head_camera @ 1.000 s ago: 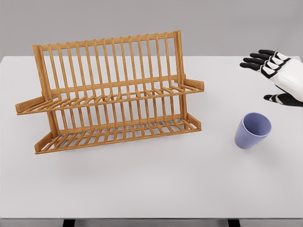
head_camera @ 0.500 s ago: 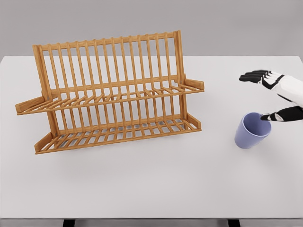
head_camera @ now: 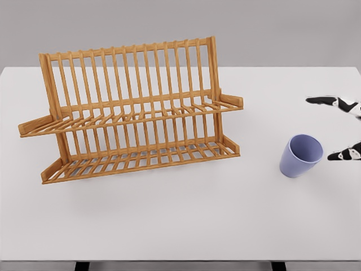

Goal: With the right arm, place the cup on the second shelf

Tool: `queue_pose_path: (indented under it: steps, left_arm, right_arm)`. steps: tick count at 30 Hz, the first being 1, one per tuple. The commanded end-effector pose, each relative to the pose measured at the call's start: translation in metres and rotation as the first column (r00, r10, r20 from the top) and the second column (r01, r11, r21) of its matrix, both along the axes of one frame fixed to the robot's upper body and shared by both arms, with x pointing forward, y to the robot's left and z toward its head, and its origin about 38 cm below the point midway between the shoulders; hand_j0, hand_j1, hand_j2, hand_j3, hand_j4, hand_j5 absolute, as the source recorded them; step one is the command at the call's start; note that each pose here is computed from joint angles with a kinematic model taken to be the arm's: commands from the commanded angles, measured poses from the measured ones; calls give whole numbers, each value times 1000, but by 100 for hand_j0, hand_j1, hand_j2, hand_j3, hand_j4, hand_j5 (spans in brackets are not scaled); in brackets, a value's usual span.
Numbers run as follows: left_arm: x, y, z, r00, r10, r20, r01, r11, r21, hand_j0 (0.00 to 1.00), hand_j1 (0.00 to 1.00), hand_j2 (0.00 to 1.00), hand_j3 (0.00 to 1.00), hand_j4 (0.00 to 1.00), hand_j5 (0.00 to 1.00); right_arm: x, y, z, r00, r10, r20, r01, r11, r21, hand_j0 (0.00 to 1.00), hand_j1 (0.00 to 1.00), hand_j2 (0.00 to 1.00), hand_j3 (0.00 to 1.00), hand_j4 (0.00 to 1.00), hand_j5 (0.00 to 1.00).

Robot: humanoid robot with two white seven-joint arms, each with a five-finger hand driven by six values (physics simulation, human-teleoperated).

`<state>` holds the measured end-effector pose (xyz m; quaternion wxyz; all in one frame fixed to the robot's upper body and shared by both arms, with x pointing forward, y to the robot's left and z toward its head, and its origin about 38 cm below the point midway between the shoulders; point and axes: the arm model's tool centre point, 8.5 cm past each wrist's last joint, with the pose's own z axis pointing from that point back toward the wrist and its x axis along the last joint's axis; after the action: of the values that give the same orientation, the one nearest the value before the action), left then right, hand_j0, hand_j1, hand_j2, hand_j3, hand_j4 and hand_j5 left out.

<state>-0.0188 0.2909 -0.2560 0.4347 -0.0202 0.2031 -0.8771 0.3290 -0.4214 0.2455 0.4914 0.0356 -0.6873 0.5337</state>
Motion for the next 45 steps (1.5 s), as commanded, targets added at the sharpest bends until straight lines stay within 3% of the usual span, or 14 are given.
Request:
queue_pose_path:
  steps: [1,4,9,12,14,19,23,25,30,35,45]
  left_arm:
    - [0,0,0,1000,0,-1,0,1000,1,100,100,100,100,100,100]
    - [0,0,0,1000,-2,-1,2,1000,1,100,100,100,100,100,100]
    - [0,0,0,1000,0,-1,0,1000,1,100,100,100,100,100,100]
    - [0,0,0,1000,0,-1,0,1000,1,100,100,100,100,100,100]
    - [0,0,0,1000,0,-1,0,1000,1,100,100,100,100,100,100]
    - [0,0,0,1000,0,-1,0,1000,1,100,100,100,100,100,100]
    - [0,0,0,1000,0,-1,0,1000,1,100,100,100,100,100,100]
    - [0,0,0,1000,0,-1,0,1000,1,100,100,100,100,100,100]
    - [0,0,0,1000,0,-1,0,1000,1,100,100,100,100,100,100]
    - [0,0,0,1000,0,-1,0,1000,1,100,100,100,100,100,100]
    - [0,0,0,1000,0,-1,0,1000,1,100,100,100,100,100,100]
  right_arm:
    - [-1,-4,-4,999,-16,-44,19,998,65,100,100,100,100,100,100]
    - [-10,-4,-23,993,-21,-113,35,992,118,100,100,100,100,100,100]
    - [-22,-3,-51,982,-5,-186,34,988,153,100,100,100,100,100,100]
    - [-22,-4,-51,983,-10,-185,42,985,167,100,100,100,100,100,100]
    - [-19,-7,-58,982,-37,-183,77,973,218,100,100,100,100,100,100]
    - [-17,-15,-54,984,-62,-170,99,970,221,100,100,100,100,100,100]
    - [-18,-26,-78,972,-112,-206,164,953,256,100,100,100,100,100,100]
    - [-18,-31,-94,961,-153,-229,222,923,315,100,100,100,100,100,100]
    - [-19,-32,-99,958,-161,-238,235,917,321,100,100,100,100,100,100]
    - [-23,-36,-113,945,-185,-268,271,904,331,100,100,100,100,100,100]
    - [-23,-47,-121,933,-222,-284,312,893,325,100,100,100,100,100,100]
